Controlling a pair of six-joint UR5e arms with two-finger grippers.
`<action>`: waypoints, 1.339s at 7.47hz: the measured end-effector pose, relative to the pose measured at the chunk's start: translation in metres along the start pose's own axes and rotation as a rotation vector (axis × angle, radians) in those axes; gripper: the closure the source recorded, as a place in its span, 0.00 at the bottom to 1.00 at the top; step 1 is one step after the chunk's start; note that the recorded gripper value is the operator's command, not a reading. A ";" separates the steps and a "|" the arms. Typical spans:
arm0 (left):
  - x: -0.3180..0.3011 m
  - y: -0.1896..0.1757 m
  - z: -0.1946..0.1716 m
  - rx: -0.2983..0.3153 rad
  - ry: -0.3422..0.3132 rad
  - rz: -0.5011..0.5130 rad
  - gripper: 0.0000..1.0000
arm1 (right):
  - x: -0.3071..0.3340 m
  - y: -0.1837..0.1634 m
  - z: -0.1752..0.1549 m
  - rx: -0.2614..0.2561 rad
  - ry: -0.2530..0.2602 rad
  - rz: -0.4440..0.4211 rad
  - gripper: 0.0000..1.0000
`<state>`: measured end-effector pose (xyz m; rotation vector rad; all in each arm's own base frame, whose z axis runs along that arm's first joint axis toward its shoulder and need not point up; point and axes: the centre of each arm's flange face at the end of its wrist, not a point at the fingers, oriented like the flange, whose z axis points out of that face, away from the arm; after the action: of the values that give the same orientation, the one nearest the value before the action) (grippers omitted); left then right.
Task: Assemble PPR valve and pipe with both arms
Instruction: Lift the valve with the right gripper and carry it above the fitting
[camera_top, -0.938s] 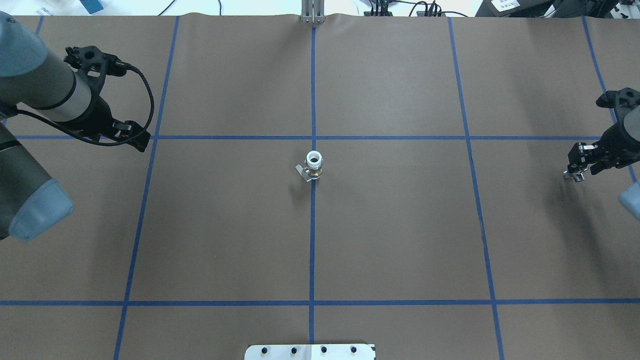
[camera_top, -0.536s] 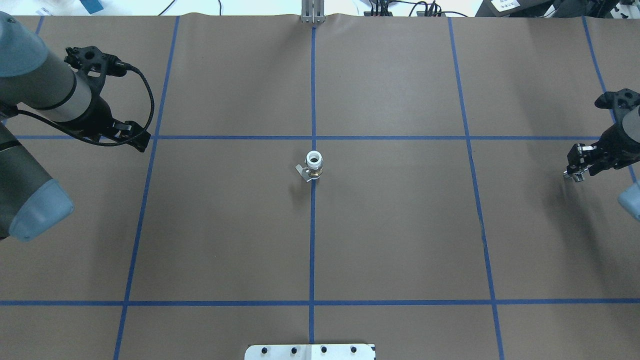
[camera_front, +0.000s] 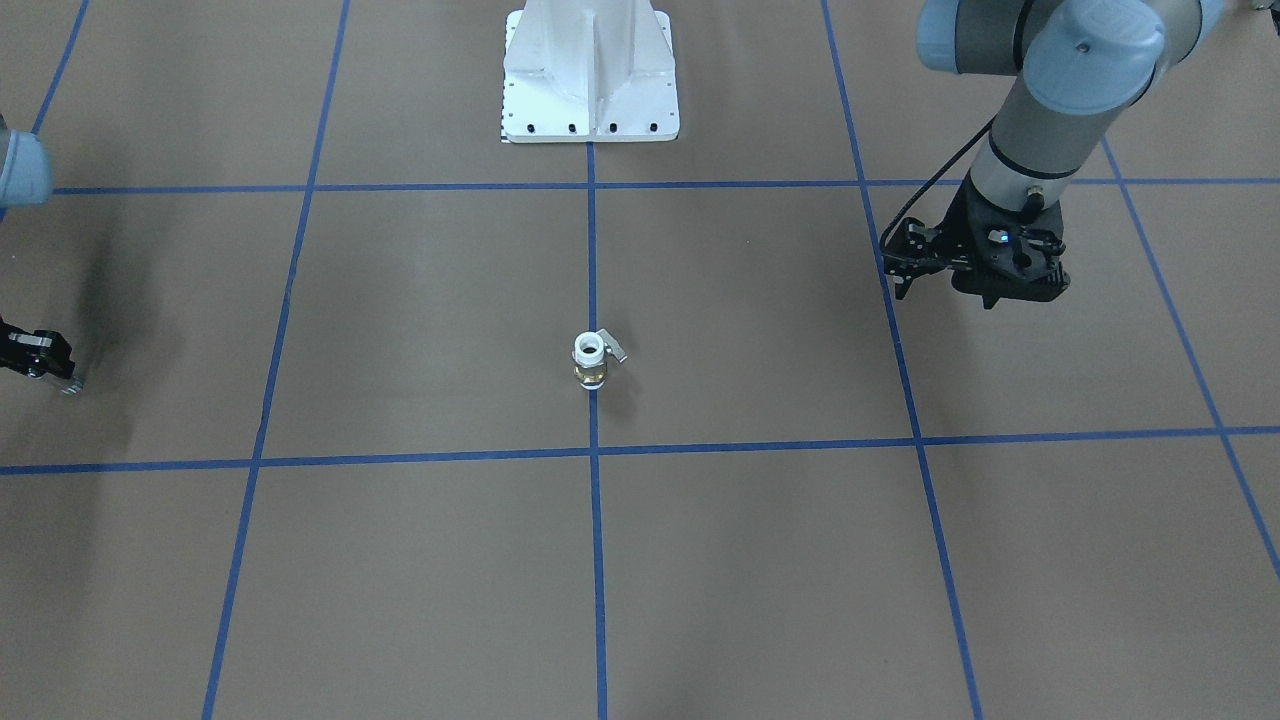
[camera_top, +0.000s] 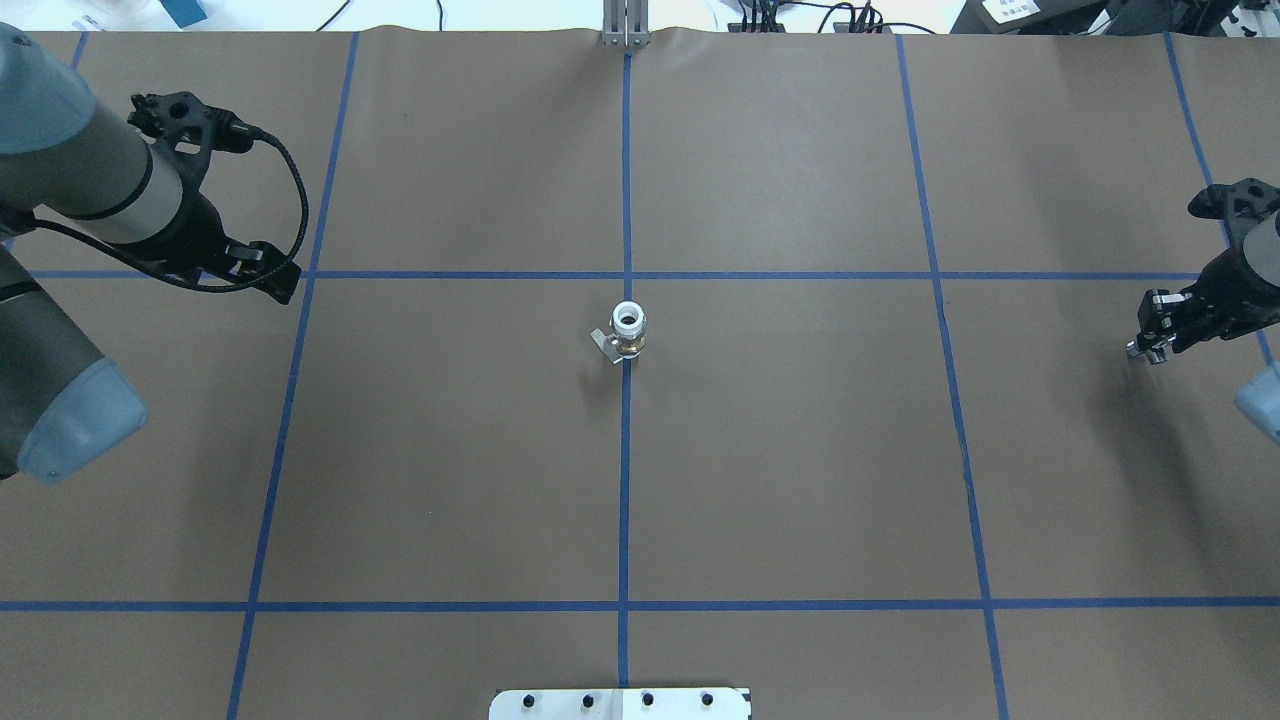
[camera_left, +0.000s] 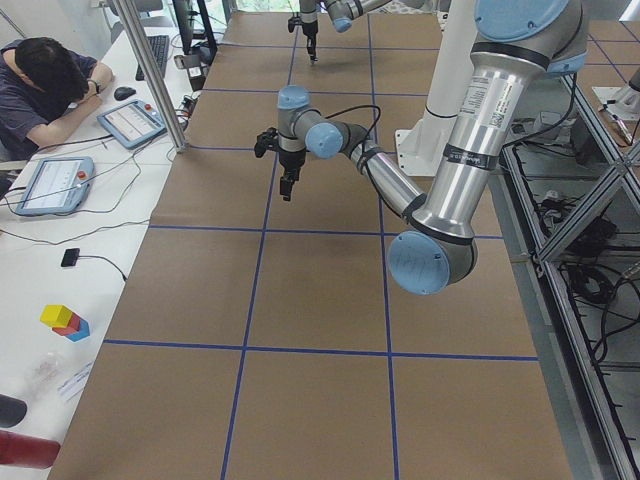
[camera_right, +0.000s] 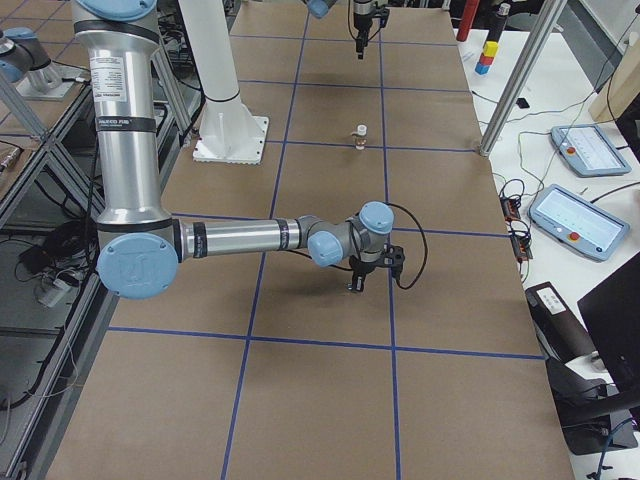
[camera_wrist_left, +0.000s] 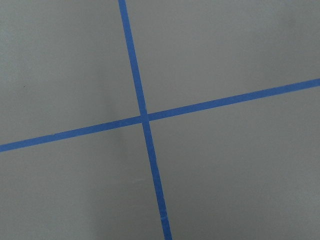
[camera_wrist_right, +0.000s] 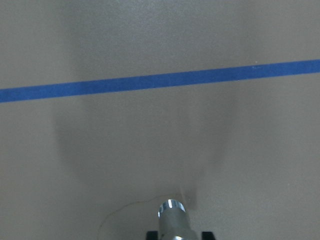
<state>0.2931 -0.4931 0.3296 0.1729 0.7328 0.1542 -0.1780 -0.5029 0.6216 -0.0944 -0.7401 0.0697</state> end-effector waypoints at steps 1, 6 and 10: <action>0.000 0.000 0.000 0.000 0.000 0.000 0.00 | -0.002 0.000 -0.002 0.003 -0.003 -0.004 1.00; -0.003 0.001 0.002 -0.003 -0.003 0.000 0.00 | -0.064 -0.015 -0.128 0.041 -0.085 0.048 1.00; -0.020 0.007 0.009 -0.016 -0.020 0.031 0.00 | -0.212 -0.028 -0.256 0.047 -0.103 0.061 1.00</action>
<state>0.2839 -0.4917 0.3502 0.1709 0.7095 0.1877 -0.1606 -0.5666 0.2947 -0.0691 -0.8377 0.1510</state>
